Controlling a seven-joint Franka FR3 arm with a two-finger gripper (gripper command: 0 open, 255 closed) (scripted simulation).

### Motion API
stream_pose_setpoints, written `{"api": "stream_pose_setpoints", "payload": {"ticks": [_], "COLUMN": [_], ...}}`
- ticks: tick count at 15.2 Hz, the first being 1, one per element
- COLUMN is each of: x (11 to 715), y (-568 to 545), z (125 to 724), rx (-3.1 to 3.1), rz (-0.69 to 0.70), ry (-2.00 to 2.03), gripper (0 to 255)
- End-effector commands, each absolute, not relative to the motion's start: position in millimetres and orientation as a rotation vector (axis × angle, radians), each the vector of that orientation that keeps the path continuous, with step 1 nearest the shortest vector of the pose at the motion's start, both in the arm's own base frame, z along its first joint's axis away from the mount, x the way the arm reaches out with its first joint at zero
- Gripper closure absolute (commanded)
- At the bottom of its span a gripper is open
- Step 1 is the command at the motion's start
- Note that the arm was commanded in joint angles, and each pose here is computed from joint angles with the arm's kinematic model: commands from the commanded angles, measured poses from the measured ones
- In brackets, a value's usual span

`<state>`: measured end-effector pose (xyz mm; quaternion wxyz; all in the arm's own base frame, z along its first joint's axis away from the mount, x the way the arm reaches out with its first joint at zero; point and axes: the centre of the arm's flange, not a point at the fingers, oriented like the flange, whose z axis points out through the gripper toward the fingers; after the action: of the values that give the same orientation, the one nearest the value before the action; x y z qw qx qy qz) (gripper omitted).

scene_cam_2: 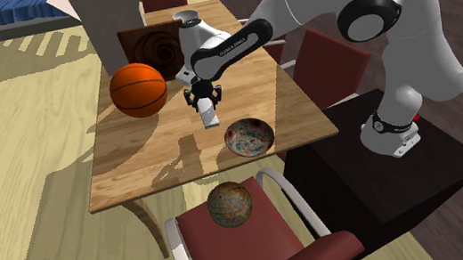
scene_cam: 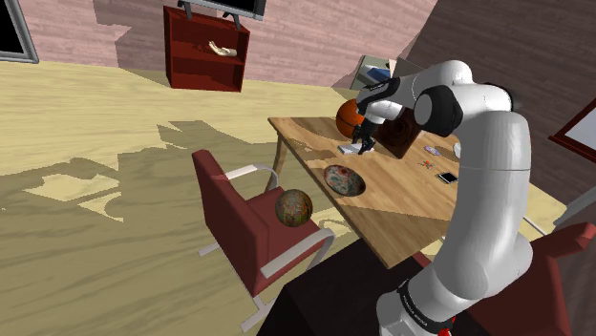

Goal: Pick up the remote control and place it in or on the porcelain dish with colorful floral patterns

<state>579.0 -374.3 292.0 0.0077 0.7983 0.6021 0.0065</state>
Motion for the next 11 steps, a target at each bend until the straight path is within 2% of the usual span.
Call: {"api": "stream_pose_setpoints", "payload": {"ticks": [1,4,11], "x": [579,579,528], "y": [-375,-375,-298], "z": [303,315,315], "rx": [2.496,2.496,2.496], "rz": [0.02,0.02,0.02], "ry": [1.882,1.882,1.882], "gripper": [255,255,255]}}
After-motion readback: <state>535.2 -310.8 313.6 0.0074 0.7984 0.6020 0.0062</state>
